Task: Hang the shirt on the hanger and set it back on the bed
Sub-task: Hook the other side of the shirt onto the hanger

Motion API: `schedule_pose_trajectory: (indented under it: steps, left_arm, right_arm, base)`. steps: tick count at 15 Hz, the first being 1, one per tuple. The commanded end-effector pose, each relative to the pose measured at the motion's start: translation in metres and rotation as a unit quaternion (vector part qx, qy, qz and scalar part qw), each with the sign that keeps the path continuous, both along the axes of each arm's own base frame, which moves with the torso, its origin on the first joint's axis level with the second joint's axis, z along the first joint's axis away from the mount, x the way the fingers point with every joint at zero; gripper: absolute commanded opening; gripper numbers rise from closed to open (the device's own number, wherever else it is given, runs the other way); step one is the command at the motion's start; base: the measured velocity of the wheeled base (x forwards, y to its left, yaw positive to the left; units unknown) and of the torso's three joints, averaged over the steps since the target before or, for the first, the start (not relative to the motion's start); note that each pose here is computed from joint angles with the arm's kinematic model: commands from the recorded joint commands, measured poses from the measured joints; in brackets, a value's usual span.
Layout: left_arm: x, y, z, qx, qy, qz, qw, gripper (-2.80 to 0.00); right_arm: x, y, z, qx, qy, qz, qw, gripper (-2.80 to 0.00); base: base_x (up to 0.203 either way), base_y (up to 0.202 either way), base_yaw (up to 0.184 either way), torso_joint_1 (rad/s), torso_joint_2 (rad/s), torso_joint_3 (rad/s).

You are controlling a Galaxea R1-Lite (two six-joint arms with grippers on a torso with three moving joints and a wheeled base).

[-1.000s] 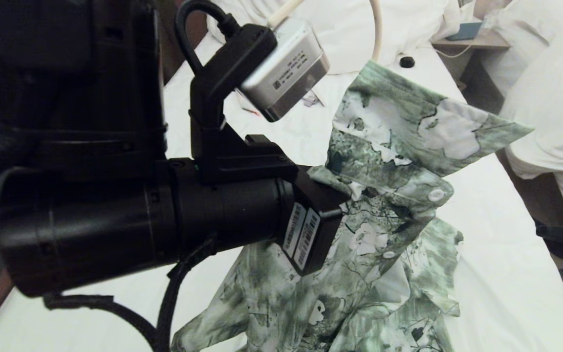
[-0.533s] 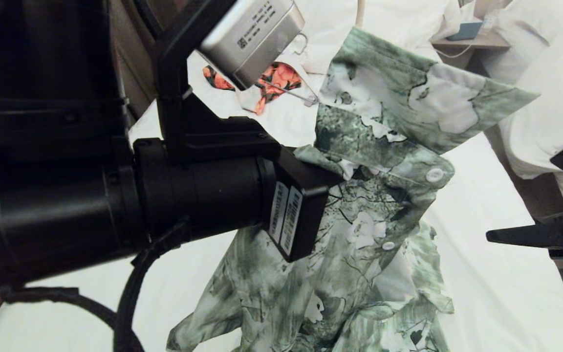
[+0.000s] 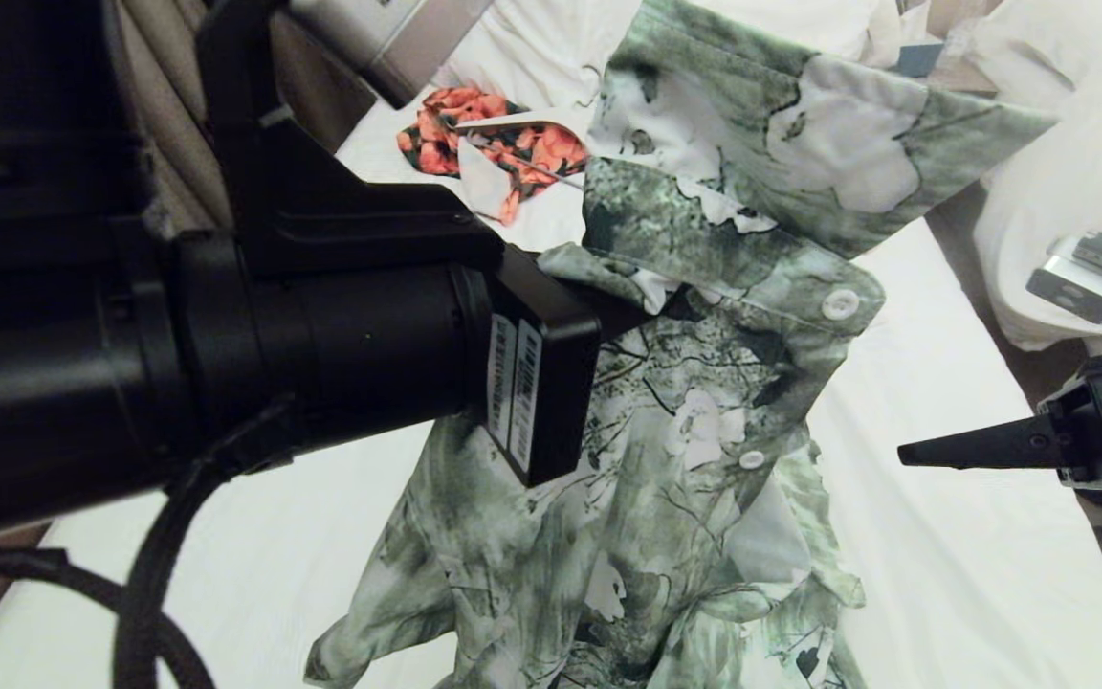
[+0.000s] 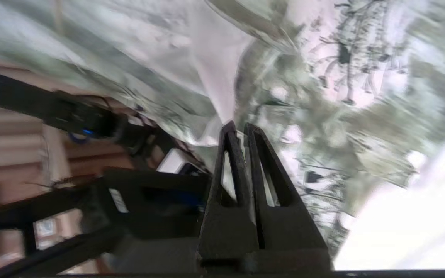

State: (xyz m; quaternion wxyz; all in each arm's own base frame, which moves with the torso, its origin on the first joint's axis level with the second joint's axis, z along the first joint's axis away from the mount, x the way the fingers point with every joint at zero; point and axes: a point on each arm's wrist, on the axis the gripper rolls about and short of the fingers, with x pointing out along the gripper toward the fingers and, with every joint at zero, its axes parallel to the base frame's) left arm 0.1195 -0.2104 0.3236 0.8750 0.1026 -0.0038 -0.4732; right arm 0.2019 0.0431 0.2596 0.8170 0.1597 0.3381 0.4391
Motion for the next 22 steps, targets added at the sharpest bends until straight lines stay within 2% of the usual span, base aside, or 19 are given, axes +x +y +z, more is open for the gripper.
schedule_pose_trajectory:
  steps: [1,3,7,10,13,15,19,21,22]
  left_arm:
    - [-0.001,0.002,0.001,-0.003,-0.002,0.0,1.0,-2.8]
    - [-0.001,0.002,0.002,-0.01,0.003,0.0,0.9999,-2.8]
    - [-0.001,0.002,0.001,-0.038,0.039,0.002,0.9985,-2.8]
    - [0.0,0.0,0.003,-0.083,0.043,0.002,0.9956,-2.8]
    - [0.005,-0.004,0.001,-0.115,0.037,-0.002,0.9927,-2.8]
    - [0.006,-0.008,0.0,-0.119,0.041,-0.007,0.992,-2.8]
    - [0.007,-0.008,-0.001,-0.118,0.042,-0.006,0.9922,-2.8]
    - [0.006,-0.008,0.002,-0.122,0.039,-0.007,0.9918,-2.8]
    - [0.006,-0.007,0.004,-0.125,0.035,-0.007,0.9915,-2.8]
  right_arm:
    - [-0.005,-0.001,0.002,-0.002,-0.01,0.002,1.0,0.0]
    - [-0.003,-0.001,0.003,-0.002,-0.016,0.002,1.0,0.0]
    - [0.01,0.0,-0.005,-0.009,-0.018,0.007,1.0,0.0]
    - [0.021,0.002,-0.016,-0.005,-0.033,0.007,0.999,0.0]
    - [0.034,0.006,-0.032,0.004,-0.055,0.012,0.998,0.0]
    - [0.043,0.01,-0.03,0.039,-0.058,0.02,0.997,0.0]
    - [0.065,0.026,-0.033,0.083,-0.11,0.033,0.99,0.0]
    - [0.078,0.035,-0.038,0.105,-0.107,0.034,0.988,0.0]
    - [0.083,0.041,-0.043,0.105,-0.108,0.034,0.988,-2.8]
  base:
    - [0.0,0.0,0.0,0.0,0.0,0.0]
    - [0.0,0.0,0.0,0.0,0.0,0.0]
    - [0.0,0.0,0.0,0.0,0.0,0.0]
    - [0.0,0.0,0.0,0.0,0.0,0.0]
    - [0.0,0.0,0.0,0.0,0.0,0.0]
    - [0.0,0.0,0.0,0.0,0.0,0.0]
    - [0.0,0.0,0.0,0.0,0.0,0.0]
    - [0.0,0.0,0.0,0.0,0.0,0.0]
    - [0.0,0.0,0.0,0.0,0.0,0.0]
